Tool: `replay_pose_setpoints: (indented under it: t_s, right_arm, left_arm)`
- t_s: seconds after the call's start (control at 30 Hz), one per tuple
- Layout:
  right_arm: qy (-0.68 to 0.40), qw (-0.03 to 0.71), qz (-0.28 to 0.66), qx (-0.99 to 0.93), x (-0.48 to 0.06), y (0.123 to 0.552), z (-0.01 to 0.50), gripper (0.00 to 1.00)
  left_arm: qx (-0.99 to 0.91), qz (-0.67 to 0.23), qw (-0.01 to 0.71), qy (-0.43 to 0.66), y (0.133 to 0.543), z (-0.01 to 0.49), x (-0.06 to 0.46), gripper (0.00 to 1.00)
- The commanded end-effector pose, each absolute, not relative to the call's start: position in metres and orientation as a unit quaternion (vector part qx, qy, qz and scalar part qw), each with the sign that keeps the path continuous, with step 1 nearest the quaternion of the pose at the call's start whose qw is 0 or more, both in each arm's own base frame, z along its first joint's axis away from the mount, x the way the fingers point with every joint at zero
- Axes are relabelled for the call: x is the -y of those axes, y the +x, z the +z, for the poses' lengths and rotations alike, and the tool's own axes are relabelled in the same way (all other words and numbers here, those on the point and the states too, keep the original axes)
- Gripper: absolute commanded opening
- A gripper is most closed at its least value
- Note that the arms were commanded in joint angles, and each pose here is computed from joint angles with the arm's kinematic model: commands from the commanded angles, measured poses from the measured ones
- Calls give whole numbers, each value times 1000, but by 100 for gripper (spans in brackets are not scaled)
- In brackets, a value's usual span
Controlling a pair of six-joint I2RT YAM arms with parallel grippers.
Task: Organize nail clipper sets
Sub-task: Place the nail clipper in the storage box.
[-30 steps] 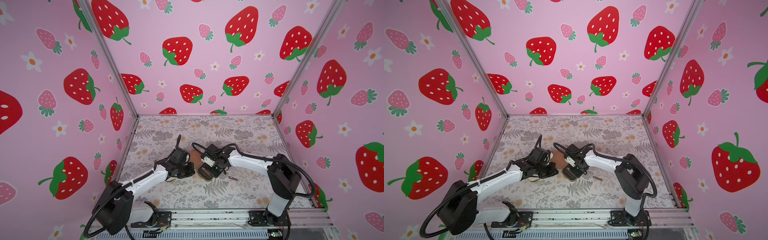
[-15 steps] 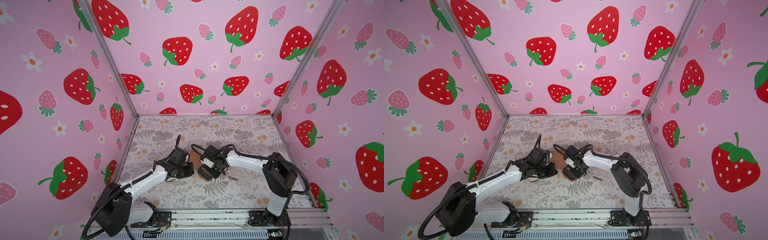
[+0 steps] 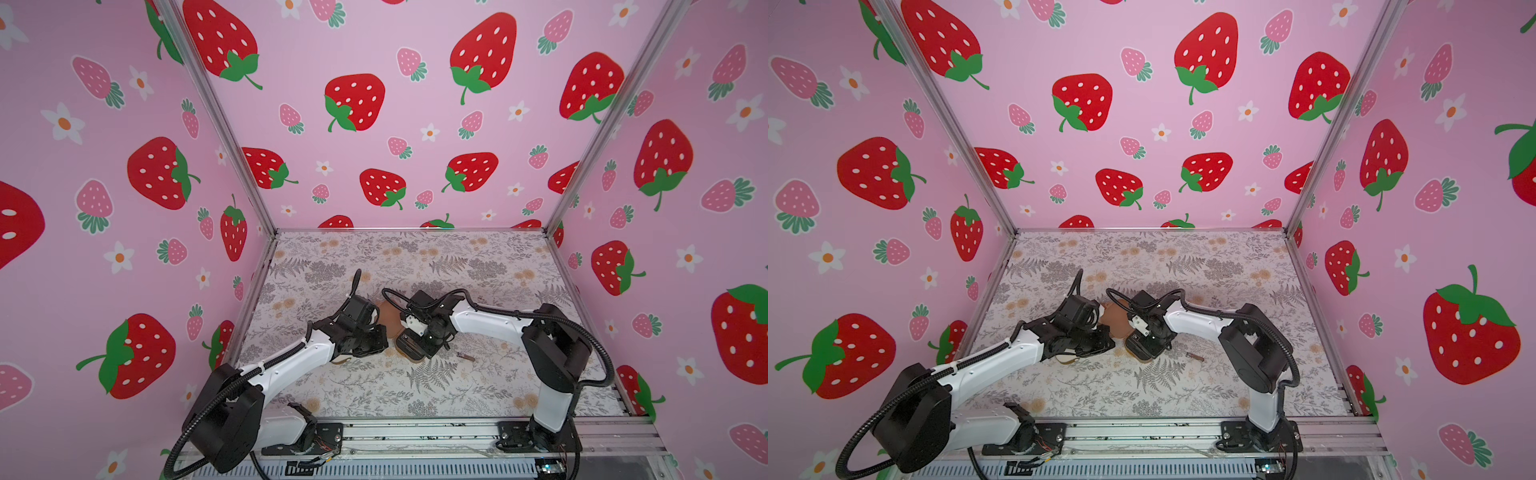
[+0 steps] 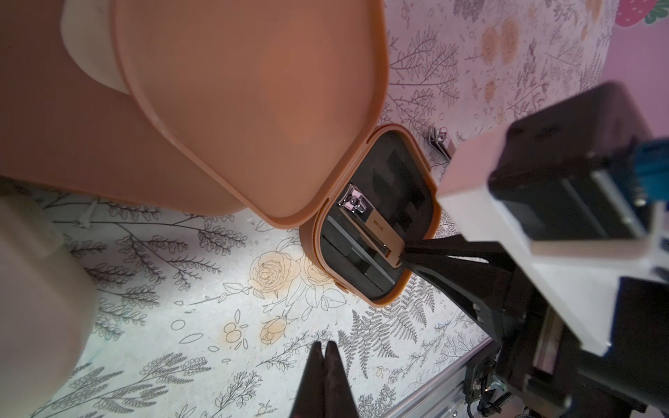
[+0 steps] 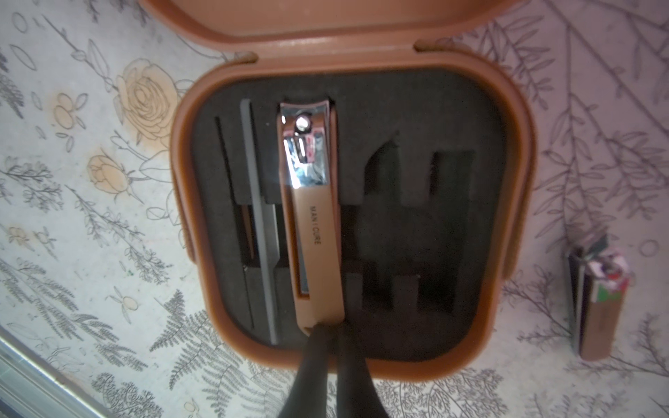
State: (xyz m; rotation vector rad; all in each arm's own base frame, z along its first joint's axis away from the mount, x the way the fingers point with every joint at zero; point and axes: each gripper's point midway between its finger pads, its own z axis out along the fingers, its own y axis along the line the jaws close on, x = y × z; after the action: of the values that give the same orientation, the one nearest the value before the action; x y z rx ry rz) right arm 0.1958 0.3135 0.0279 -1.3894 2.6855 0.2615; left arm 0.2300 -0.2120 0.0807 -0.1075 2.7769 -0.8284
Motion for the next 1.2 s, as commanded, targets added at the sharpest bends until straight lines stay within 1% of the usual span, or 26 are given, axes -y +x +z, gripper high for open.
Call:
replay_pose_setpoints:
  t_s: [0.0,0.1,0.33,0.53,0.63,0.83,0.97,1.17]
  right_arm:
    - [-450,24,58,-891,-300,192,-17,8]
    - [-446,19,55,-893,-297,190,-21,7]
    - [-439,17,53,-897,-295,187,-20,12]
    - [-442,39,75,-893,-303,188,10,14]
    - [-442,60,90,-891,-308,191,30,17]
    - [-423,107,118,-892,-312,203,70,20]
    - [-386,135,138,-902,-304,216,90,22]
    - [-339,150,180,-911,-290,228,103,26]
  left_arm:
    - [-949,-287,123,-38,232,84,214,0]
    - [-949,-287,121,-39,232,83,214,0]
    - [-948,-294,115,-41,234,80,219,0]
    - [-947,-297,117,-40,240,84,223,0]
    - [-945,-302,117,-38,245,89,228,0]
    - [-938,-327,111,-28,255,95,247,0]
    - [-941,-323,100,-30,257,88,252,0]
    - [-947,-310,74,-42,252,68,250,0]
